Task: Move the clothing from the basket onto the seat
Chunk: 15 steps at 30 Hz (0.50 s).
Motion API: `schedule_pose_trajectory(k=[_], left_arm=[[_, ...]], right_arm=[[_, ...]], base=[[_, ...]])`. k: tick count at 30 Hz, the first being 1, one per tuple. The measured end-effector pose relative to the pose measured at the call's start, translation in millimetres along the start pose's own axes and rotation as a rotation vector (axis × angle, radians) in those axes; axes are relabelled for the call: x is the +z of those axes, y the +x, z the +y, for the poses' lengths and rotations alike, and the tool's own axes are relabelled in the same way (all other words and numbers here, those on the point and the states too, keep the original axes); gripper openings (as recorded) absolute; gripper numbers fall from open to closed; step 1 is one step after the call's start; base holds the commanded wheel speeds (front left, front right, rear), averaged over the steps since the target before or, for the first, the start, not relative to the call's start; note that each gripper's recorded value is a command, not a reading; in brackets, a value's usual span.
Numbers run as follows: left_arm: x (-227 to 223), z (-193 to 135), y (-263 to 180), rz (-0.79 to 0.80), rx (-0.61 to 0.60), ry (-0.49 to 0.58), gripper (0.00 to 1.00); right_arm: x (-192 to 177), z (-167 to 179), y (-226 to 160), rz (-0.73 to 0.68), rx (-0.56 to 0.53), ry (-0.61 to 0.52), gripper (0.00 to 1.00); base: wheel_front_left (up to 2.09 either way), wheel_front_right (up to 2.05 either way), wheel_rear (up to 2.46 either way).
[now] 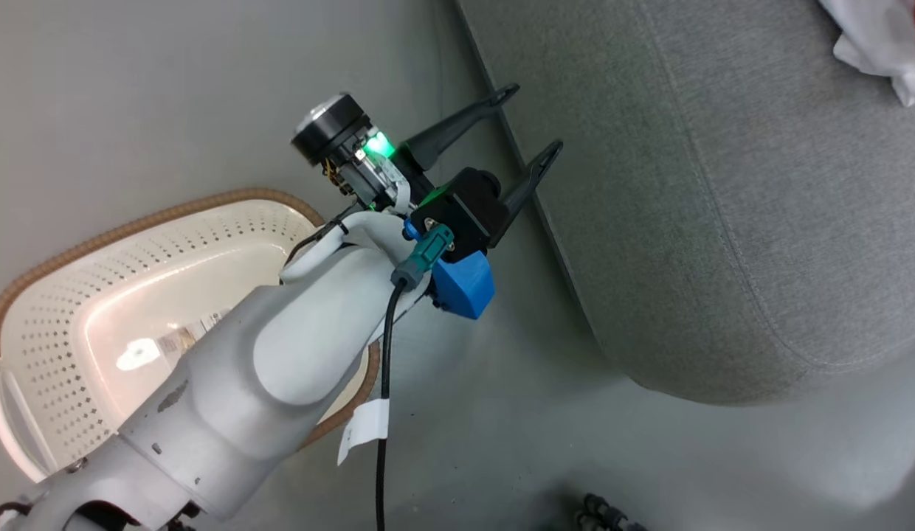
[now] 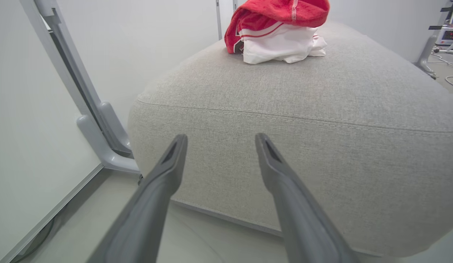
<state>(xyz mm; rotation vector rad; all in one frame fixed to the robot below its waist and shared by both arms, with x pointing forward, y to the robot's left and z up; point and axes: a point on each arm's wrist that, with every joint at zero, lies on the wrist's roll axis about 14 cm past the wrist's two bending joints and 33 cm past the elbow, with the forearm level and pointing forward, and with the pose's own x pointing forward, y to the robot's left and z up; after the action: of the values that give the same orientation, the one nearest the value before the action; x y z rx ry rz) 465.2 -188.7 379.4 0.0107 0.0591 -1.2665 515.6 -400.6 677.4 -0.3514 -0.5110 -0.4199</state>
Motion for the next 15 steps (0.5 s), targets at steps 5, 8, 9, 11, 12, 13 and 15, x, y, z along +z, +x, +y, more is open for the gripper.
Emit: schedule_pose_trajectory(k=[5, 8, 9, 11, 12, 13, 15], left_arm=[[-27.8, 12.9, 1.5, 0.010, 0.004, -0.023, 1.00], [-42.7, 17.8, 1.2, 0.013, 0.007, -0.041, 1.00], [-48.3, 18.8, 0.6, 0.018, 0.008, -0.046, 1.00], [-57.3, 20.8, -0.7, 0.023, 0.010, -0.056, 1.00], [-60.9, 21.0, -1.3, 0.025, 0.010, -0.062, 1.00], [-64.3, 21.0, -1.9, 0.028, 0.011, -0.068, 1.00], [-71.0, 21.4, -4.2, 0.035, 0.012, -0.078, 1.00]], right_arm=[[-12.5, -27.8, 19.7, -0.014, -0.050, -0.110, 0.00], [-30.6, -42.5, 24.1, 0.019, -0.074, -0.162, 0.00], [-41.1, -48.1, 22.6, 0.045, -0.088, -0.171, 0.00], [-65.7, -53.7, 17.0, 0.109, -0.098, -0.191, 0.00], [-77.8, -53.0, 14.0, 0.141, -0.094, -0.203, 0.00], [-89.2, -51.4, 10.7, 0.171, -0.087, -0.217, 0.00], [-109.8, -48.6, 3.2, 0.225, -0.080, -0.231, 0.00]], base=[[0.00, 0.00, 0.00], [0.00, 0.00, 0.00], [0.00, 0.00, 0.00], [0.00, 0.00, 0.00], [0.00, 0.00, 0.00], [0.00, 0.00, 0.00], [0.00, 0.00, 0.00]])
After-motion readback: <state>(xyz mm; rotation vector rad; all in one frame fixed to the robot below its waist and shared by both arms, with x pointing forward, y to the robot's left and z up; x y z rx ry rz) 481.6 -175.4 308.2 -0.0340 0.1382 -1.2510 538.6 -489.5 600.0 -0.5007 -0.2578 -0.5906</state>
